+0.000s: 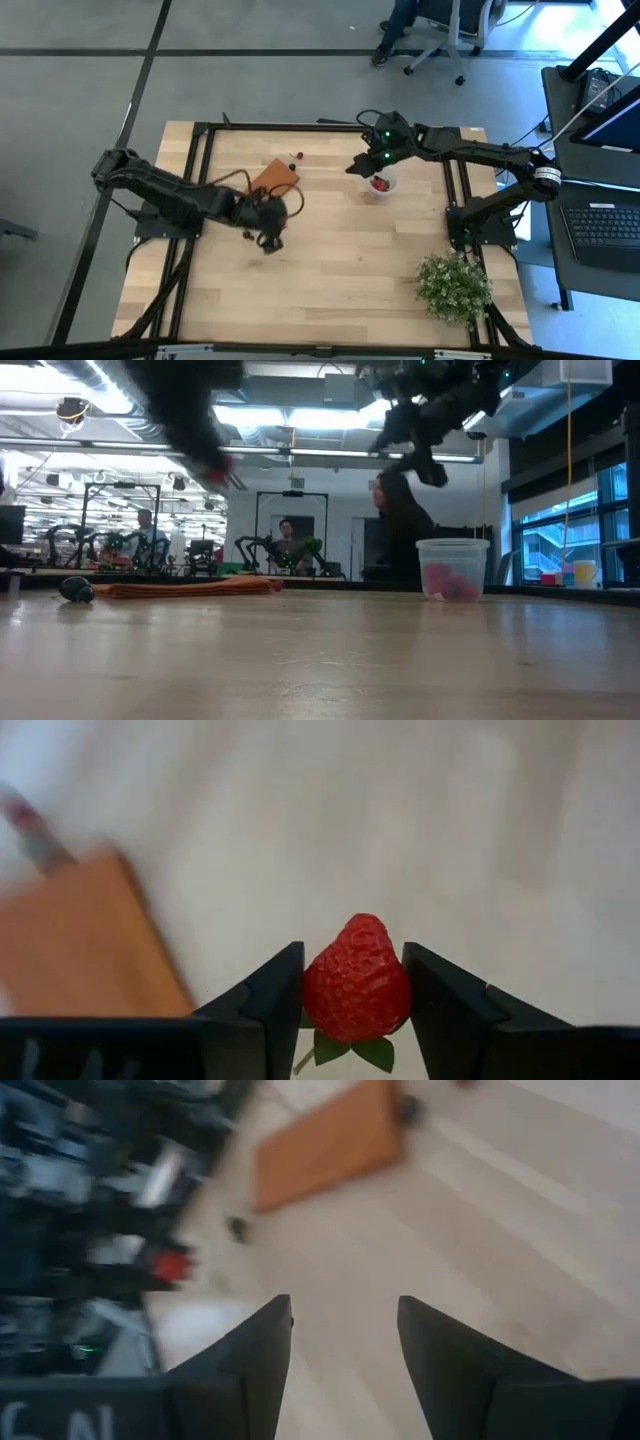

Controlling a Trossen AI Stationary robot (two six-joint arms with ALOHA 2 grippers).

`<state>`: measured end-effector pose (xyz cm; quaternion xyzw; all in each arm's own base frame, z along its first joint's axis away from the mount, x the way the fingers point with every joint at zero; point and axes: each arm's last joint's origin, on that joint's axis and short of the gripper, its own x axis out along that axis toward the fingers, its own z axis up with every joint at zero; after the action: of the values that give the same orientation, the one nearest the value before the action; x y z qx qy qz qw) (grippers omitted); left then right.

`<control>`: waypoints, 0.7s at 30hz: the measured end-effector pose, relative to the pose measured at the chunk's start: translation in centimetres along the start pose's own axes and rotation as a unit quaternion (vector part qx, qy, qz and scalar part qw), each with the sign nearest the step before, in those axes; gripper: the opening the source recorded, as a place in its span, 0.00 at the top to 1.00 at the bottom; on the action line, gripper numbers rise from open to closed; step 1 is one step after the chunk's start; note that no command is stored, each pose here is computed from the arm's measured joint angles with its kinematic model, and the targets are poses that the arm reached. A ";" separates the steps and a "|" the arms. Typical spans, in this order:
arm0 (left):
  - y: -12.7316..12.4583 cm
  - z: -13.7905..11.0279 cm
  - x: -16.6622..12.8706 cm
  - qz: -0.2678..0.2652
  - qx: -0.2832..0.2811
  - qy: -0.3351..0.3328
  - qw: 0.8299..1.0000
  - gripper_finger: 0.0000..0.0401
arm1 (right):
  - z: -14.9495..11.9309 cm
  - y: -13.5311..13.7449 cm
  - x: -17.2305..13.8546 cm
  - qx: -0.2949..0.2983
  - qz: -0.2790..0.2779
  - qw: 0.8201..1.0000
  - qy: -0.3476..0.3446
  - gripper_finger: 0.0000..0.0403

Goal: Pick and placing Produce into tupperware
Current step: Put the red strawberry into the transparent container

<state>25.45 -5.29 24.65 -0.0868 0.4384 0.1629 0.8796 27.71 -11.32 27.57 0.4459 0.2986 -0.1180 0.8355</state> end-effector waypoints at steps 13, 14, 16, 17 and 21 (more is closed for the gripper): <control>4.8 6.4 1.0 0.136 0.075 -0.208 0.966 0.62 | -0.7 4.7 0.8 -0.058 0.112 0.991 -0.038 0.54; 4.9 6.8 0.9 0.137 0.079 -0.223 0.962 0.62 | -0.8 4.9 0.9 -0.061 0.111 0.991 -0.048 0.54; 4.9 7.4 0.6 0.140 0.089 -0.249 0.954 0.62 | -0.8 5.3 0.9 -0.066 0.110 0.990 -0.063 0.54; 5.0 7.6 0.5 0.141 0.092 -0.260 0.951 0.62 | -0.8 5.4 0.9 -0.068 0.110 0.989 -0.072 0.54; 4.9 8.3 0.1 0.132 0.097 -0.295 0.942 0.62 | -0.5 5.7 0.8 -0.073 0.113 0.986 -0.098 0.54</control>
<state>29.91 1.74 29.46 0.1096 0.1809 0.2521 0.9443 30.82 -7.56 30.72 0.4010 0.1711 -0.0437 0.8989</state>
